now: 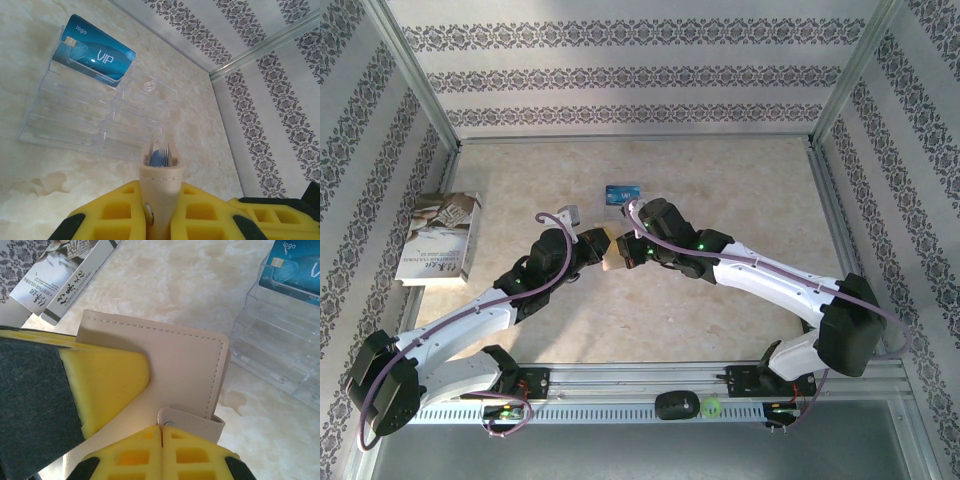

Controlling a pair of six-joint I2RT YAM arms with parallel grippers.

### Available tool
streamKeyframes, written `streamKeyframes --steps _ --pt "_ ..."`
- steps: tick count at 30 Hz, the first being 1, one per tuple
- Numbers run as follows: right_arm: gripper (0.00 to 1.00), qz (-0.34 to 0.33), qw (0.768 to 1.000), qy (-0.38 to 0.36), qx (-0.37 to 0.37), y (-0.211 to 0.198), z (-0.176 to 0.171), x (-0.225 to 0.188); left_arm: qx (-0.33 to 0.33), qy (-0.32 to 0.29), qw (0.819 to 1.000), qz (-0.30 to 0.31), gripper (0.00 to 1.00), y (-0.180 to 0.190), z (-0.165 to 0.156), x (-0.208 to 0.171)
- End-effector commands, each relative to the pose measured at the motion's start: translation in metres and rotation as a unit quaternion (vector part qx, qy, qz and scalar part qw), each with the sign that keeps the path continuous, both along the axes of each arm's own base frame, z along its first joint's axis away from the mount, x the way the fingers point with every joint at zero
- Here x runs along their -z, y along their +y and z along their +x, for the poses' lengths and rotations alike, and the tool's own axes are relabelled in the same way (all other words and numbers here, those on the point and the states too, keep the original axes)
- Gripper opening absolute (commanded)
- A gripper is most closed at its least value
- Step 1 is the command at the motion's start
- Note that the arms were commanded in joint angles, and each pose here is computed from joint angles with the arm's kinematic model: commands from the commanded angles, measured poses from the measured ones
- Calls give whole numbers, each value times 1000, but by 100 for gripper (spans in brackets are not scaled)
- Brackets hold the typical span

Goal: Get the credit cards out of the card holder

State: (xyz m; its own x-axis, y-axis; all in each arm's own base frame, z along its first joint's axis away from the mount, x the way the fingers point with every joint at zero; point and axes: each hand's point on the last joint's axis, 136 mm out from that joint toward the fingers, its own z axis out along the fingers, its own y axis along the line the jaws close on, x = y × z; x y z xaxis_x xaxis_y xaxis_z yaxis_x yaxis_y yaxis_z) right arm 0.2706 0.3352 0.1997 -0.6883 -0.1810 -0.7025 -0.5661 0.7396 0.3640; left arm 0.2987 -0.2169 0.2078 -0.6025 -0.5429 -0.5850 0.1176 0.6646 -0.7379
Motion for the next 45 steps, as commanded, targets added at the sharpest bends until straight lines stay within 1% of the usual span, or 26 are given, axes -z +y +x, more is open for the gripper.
streamKeyframes --steps 1,10,12,14,17,19,21,25,26,28,32,35,38,42,45 --pt "0 -20 998 -16 61 -25 18 4 21 -19 999 -39 0 -11 -5 -24" --pt "0 -20 992 21 121 -68 22 30 34 -9 999 -35 0 -15 -8 -11" --pt "0 -10 992 35 119 -72 18 36 41 -4 999 -24 0 -16 -9 -1" --pt "0 6 994 42 98 -73 8 38 68 0 998 -14 0 -23 -13 10" --pt "0 16 996 48 80 -74 -5 38 97 28 995 -1 1 -31 -20 39" --pt "0 15 995 61 82 -76 -10 44 104 50 993 7 13 -32 -23 61" --pt "0 9 993 81 84 -78 -16 57 106 78 991 15 19 -32 -28 86" --pt "0 -15 989 113 93 -86 -30 89 120 140 982 33 25 -36 -37 133" --pt "0 -20 988 120 96 -88 -33 96 123 151 980 37 28 -38 -39 142" --pt "0 -25 986 125 104 -92 -36 103 119 167 978 40 40 -37 -40 153" --pt "0 -31 985 125 113 -96 -39 105 108 173 977 58 54 -32 -38 153" --pt "0 -27 987 119 105 -91 -41 96 95 152 981 73 60 -24 -34 138" --pt "0 -19 989 114 93 -79 -43 84 76 128 985 81 63 -10 -31 118" --pt "0 2 993 102 66 -54 -44 59 51 116 988 85 64 15 -29 97" --pt "0 17 995 93 42 -35 -47 41 49 103 989 94 65 25 -31 83"
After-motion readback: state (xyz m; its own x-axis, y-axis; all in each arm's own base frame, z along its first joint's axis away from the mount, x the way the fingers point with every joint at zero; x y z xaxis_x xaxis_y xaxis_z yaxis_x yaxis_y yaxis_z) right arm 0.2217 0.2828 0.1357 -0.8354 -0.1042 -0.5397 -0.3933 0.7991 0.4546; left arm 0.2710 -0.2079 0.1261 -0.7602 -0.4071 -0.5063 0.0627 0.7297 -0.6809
